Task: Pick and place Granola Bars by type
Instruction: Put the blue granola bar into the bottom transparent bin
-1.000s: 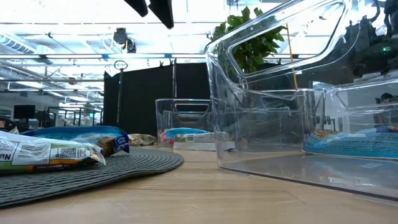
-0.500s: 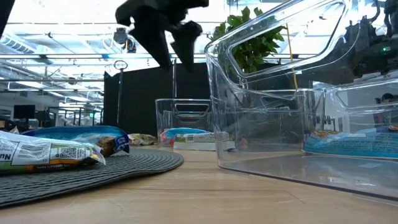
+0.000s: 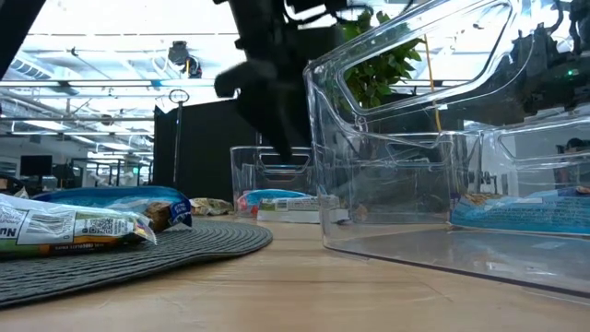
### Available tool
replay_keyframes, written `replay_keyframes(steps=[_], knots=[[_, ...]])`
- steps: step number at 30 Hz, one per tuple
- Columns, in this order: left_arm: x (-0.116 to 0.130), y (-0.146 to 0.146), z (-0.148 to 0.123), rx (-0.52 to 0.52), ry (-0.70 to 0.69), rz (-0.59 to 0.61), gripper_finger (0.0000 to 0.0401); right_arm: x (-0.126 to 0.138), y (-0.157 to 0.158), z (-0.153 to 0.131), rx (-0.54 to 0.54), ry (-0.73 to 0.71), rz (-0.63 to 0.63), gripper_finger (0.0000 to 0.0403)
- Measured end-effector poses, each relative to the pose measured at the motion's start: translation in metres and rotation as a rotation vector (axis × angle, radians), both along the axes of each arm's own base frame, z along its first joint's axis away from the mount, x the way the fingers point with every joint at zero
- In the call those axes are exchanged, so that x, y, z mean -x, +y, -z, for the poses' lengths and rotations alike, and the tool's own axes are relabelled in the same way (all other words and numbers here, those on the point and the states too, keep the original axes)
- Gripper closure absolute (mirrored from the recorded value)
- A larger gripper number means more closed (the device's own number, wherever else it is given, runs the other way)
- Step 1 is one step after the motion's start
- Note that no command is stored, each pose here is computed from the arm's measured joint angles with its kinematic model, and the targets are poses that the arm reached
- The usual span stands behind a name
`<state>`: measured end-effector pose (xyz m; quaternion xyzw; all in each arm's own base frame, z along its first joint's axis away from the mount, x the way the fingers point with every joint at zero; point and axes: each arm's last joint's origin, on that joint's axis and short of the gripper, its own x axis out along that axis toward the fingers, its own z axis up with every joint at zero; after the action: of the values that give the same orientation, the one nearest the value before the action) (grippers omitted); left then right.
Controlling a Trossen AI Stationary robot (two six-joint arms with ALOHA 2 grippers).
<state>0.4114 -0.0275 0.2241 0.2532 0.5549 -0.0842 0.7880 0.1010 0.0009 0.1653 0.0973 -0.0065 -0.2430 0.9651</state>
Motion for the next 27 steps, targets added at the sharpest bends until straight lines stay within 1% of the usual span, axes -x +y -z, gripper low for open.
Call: replay_keyframes(steps=[4,7,13,18,20,23,27], knots=[[-0.003,0.006,0.018,-0.006,0.043,0.011,0.0036,0.000,0.000,0.000,0.000,0.001,0.000,0.0179],[0.000,0.012,0.031,-0.011,0.067,0.015,0.0036,0.000,0.000,0.000,0.000,0.000,0.000,0.0179],[0.006,0.019,0.053,-0.018,0.072,0.007,0.0036,0.000,0.000,0.000,0.000,0.000,0.000,0.0179],[0.007,0.019,0.060,-0.017,0.063,0.045,0.0036,0.000,0.000,0.000,0.000,0.000,0.000,0.0179],[0.005,0.020,0.060,-0.019,0.034,0.049,0.0036,0.000,0.000,0.000,0.000,0.000,0.000,0.0179],[0.002,0.024,0.060,-0.020,-0.001,0.041,0.0036,0.000,0.000,0.000,0.000,0.000,0.000,0.0179],[-0.001,0.030,0.065,-0.019,-0.006,0.028,0.0036,0.000,0.000,0.000,0.000,0.000,0.000,0.0179]])
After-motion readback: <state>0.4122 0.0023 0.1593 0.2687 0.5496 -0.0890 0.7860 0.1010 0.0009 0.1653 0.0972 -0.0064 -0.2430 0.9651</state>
